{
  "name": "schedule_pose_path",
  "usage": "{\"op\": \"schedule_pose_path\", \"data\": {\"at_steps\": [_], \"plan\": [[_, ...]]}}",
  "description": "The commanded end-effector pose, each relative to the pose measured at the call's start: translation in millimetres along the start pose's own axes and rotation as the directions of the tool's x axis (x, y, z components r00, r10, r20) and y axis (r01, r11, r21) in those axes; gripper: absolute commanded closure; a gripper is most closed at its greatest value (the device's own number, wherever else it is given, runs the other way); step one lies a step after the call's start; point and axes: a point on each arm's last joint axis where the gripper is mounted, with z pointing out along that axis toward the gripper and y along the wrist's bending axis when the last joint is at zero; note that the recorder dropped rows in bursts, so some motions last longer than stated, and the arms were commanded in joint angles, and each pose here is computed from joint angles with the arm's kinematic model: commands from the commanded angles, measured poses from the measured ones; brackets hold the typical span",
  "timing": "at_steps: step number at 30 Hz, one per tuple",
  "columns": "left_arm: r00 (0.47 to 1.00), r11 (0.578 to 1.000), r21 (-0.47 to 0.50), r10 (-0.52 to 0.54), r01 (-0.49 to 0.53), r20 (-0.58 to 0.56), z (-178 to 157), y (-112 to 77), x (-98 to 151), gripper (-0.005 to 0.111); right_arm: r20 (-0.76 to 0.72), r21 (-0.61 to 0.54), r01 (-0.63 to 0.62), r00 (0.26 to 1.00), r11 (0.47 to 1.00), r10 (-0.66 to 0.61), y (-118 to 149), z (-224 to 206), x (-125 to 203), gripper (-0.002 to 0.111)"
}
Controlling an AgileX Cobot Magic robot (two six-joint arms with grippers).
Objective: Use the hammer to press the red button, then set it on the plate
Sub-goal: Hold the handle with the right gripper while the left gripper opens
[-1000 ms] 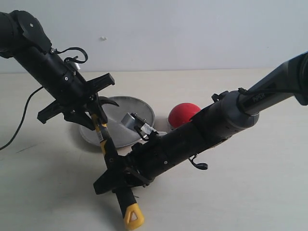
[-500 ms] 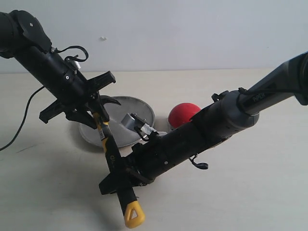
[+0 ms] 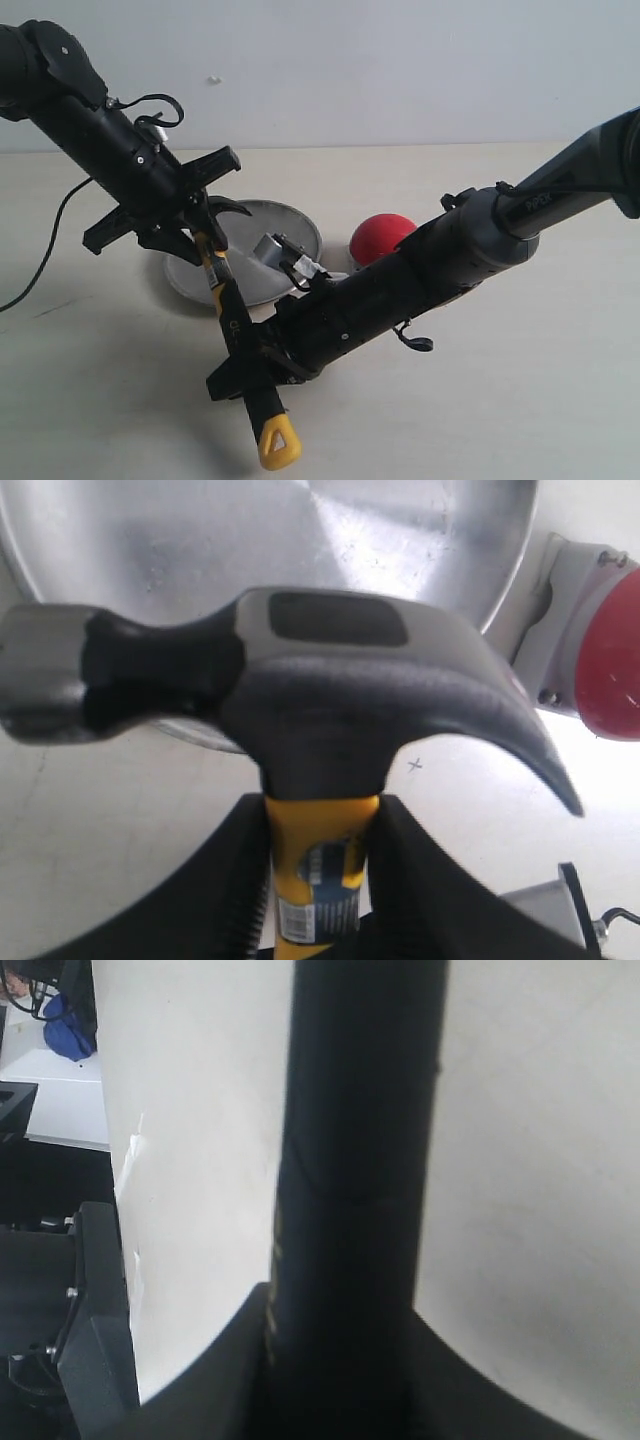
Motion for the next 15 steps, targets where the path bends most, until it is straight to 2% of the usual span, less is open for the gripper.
{"op": "schedule_pose_path", "data": {"at_steps": [1, 15], "plan": [[0.995, 0.999, 0.048, -0.004, 0.000, 0.101, -6.1, -7.2, -9.1, 0.107, -0.019, -0.007, 0.045, 0.999, 0.999, -0.046, 2.0, 0.0, 0.5, 0.106], [0.992, 0.998, 0.057, -0.013, 0.006, 0.129, -6.1, -7.6, -11.7, 0.107, -0.049, 0.005, 0.091, 0.995, 0.996, -0.091, 0.6, -0.1, 3.2, 0.106]]}}
